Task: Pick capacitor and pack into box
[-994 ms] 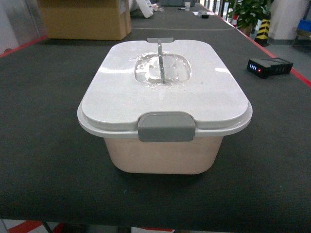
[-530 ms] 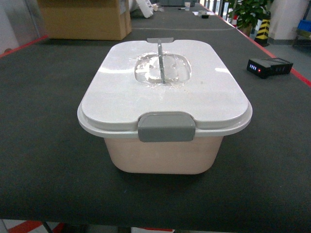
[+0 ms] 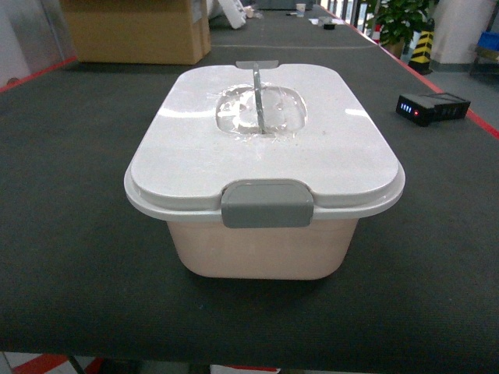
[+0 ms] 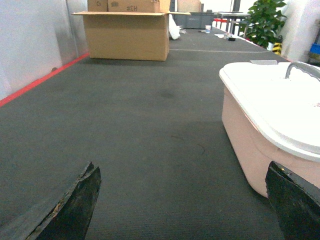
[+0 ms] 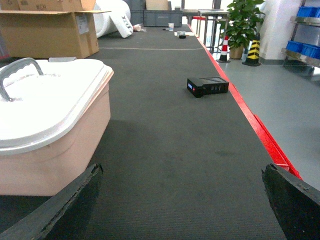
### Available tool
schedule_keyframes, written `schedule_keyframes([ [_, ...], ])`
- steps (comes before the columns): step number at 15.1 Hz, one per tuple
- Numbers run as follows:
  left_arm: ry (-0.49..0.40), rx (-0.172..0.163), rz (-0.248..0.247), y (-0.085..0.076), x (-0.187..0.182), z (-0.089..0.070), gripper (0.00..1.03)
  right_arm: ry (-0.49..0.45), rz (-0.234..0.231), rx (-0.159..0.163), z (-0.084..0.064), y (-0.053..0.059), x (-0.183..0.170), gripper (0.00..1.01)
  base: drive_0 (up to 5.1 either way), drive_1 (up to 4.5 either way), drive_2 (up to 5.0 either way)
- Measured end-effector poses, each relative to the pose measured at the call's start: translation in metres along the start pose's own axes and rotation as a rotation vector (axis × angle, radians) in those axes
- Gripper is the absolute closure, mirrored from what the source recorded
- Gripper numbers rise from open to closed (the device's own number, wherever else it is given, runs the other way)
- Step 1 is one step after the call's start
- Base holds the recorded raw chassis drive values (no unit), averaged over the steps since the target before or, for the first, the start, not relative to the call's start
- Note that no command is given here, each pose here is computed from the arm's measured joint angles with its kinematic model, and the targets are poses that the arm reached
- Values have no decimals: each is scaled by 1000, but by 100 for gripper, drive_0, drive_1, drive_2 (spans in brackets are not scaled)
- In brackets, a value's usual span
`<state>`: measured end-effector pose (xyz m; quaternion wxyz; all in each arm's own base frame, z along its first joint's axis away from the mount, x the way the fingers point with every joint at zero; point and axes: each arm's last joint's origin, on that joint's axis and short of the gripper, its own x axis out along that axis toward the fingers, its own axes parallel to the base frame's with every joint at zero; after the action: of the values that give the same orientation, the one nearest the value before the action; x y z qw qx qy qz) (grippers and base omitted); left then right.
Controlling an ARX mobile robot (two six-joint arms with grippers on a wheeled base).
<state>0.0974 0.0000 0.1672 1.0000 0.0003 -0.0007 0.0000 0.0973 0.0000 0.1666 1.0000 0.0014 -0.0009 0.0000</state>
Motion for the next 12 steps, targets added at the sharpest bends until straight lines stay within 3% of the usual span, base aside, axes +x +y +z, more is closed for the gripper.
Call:
schedule_keyframes([
  [12,0,0,0,0,0,0,5,0,0,0,0,0,0,3,0,0,0],
])
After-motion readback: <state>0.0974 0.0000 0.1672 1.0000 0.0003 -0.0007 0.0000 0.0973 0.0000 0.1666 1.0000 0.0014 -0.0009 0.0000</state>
